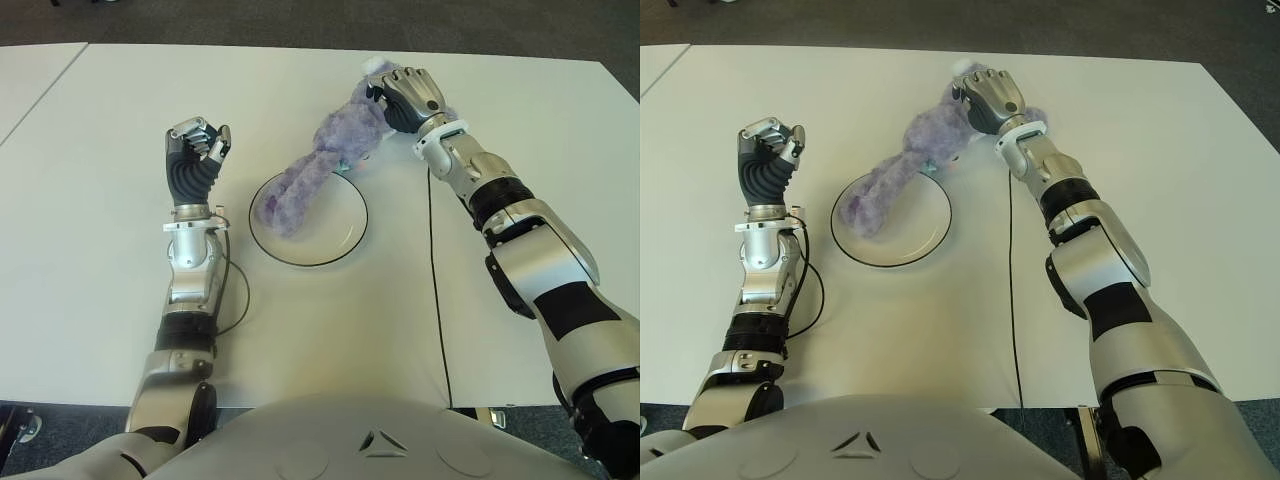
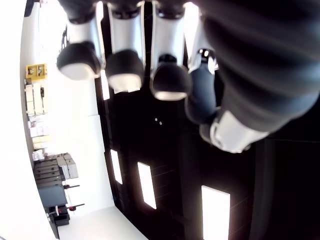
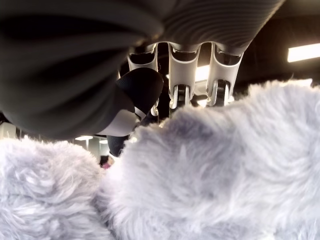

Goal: Put the doll into the plate.

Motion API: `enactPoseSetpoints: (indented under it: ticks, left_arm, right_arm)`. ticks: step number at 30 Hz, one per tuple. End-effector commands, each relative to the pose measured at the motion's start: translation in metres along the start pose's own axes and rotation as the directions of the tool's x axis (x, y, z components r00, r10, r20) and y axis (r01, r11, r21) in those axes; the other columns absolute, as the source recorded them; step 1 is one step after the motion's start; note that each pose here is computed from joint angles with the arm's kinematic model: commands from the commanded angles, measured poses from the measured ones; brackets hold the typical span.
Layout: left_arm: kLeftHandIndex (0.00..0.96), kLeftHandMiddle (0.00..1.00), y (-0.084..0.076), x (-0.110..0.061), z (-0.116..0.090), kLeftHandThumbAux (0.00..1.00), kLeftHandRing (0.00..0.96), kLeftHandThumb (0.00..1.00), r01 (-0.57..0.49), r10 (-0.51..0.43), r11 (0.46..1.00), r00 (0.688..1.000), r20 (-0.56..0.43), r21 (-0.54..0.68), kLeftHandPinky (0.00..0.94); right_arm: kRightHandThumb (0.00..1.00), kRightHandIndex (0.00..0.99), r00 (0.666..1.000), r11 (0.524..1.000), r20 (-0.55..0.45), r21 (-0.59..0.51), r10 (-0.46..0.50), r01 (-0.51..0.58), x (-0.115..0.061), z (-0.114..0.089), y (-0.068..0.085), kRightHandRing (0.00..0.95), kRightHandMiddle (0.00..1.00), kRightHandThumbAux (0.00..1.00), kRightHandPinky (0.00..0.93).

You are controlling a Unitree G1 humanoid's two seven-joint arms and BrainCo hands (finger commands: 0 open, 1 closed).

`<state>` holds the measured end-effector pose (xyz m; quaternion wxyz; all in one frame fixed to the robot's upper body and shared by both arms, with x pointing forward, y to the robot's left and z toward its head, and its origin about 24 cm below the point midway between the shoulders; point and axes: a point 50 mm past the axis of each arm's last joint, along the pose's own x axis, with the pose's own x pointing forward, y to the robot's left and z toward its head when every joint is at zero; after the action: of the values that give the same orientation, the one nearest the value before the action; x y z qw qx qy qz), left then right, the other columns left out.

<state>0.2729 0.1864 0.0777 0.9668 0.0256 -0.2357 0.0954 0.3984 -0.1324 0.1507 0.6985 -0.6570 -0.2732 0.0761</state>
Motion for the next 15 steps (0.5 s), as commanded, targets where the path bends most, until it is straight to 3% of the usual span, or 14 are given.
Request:
enactPoseSetpoints:
  ticks: [1,6,15]
  left_arm:
    - [0.443,0.868,0.006,-0.073,-0.051,0.708,0.879,0.713,-0.027,0.033,0.999,0.941,-0.336,0.024,0.865]
    - [0.443,0.868,0.006,-0.073,-0.052,0.707,0.879,0.713,-0.025,0.031,0.999,0.941,-0.336,0.021,0.867]
    - [0.443,0.868,0.005,-0.073,-0.052,0.706,0.88,0.714,-0.025,0.029,1.0,0.941,-0.336,0.015,0.868]
  right_arm:
    - [0.785,0.201,0.997,0.998,0.06,-0.052,0.042,-0.039,-0.008,0.0,0.004,0.29,0.259,0.451,0.315]
    - [0.714,0.106,0.997,0.997,0.072,-0.075,0.036,-0.031,-0.009,-0.003,-0.003,0.155,0.128,0.389,0.215]
    - [0.665,0.025,0.995,0.997,0.088,-0.071,0.035,-0.029,-0.013,-0.005,-0.011,0.035,0.011,0.347,0.141]
